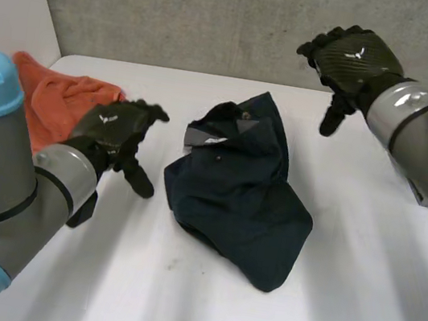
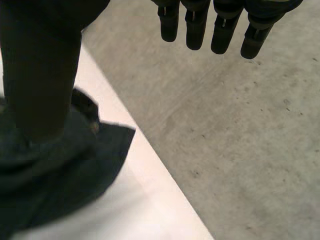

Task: Fold the laundry.

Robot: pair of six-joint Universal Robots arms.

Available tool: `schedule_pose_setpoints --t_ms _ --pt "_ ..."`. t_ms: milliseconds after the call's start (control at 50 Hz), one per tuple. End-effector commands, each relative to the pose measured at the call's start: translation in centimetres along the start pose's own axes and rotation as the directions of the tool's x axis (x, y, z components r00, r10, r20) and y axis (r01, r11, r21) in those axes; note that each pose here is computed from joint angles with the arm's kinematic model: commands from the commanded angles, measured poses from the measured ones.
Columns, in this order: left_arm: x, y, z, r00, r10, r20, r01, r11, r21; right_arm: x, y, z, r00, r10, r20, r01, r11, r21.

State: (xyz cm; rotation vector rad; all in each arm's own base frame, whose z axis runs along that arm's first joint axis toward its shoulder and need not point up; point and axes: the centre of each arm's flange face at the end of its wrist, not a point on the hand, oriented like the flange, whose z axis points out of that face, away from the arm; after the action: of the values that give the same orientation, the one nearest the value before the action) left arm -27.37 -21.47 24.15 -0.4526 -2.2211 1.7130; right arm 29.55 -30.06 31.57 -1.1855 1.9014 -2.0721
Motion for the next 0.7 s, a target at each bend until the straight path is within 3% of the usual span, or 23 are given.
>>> schedule_pose_setpoints --t_ms 20,160,260,320,420,500,560,600,640,660,700 --pt "1.8 3.6 -0.9 0.999 0.013 -0.04 -0.019 0.989 -0.147 -1.5 2.4 0.2 0.956 -0.254 0.146 0.252 0.967 0.034" --pt "0.7 4.7 -0.6 0.988 -0.099 0.122 0.116 0.983 -0.143 -4.7 5.2 1.4 0.87 -0.413 0.27 0.386 0.911 0.147" --pt "0.3 5.4 -0.9 0.983 -0.112 0.144 0.135 0.977 -0.165 -6.1 7.6 3.2 0.827 -0.495 0.268 0.448 0.867 0.219" --pt "0.0 5.8 -1.3 0.982 -0.109 0.153 0.136 0.974 -0.18 -7.4 9.8 4.5 0.778 -0.572 0.26 0.519 0.818 0.249" --pt "-0.2 6.0 -2.0 0.982 -0.108 0.155 0.137 0.973 -0.188 -9.4 13.2 6.4 0.654 -0.714 0.252 0.657 0.7 0.28" --pt "-0.2 6.3 -2.2 0.982 -0.109 0.154 0.139 0.971 -0.196 -9.9 13.7 7.0 0.601 -0.765 0.233 0.698 0.644 0.313" --pt "-0.2 6.4 -2.0 0.982 -0.112 0.155 0.142 0.97 -0.197 -10.3 12.9 6.8 0.61 -0.757 0.232 0.682 0.652 0.332" --pt "0.0 6.2 -1.9 0.983 -0.12 0.142 0.146 0.971 -0.188 -10.9 10.9 6.3 0.639 -0.735 0.226 0.647 0.673 0.36" --pt "0.2 6.1 -1.7 0.982 -0.133 0.133 0.156 0.97 -0.185 -10.8 8.9 5.7 0.679 -0.701 0.22 0.604 0.703 0.376" --pt "0.4 6.1 -1.5 0.981 -0.153 0.117 0.173 0.968 -0.182 -10.1 6.5 5.0 0.725 -0.658 0.203 0.558 0.734 0.387" --pt "0.8 5.9 -1.2 0.978 -0.182 0.098 0.198 0.964 -0.179 -9.0 4.4 4.3 0.773 -0.608 0.181 0.511 0.766 0.39"
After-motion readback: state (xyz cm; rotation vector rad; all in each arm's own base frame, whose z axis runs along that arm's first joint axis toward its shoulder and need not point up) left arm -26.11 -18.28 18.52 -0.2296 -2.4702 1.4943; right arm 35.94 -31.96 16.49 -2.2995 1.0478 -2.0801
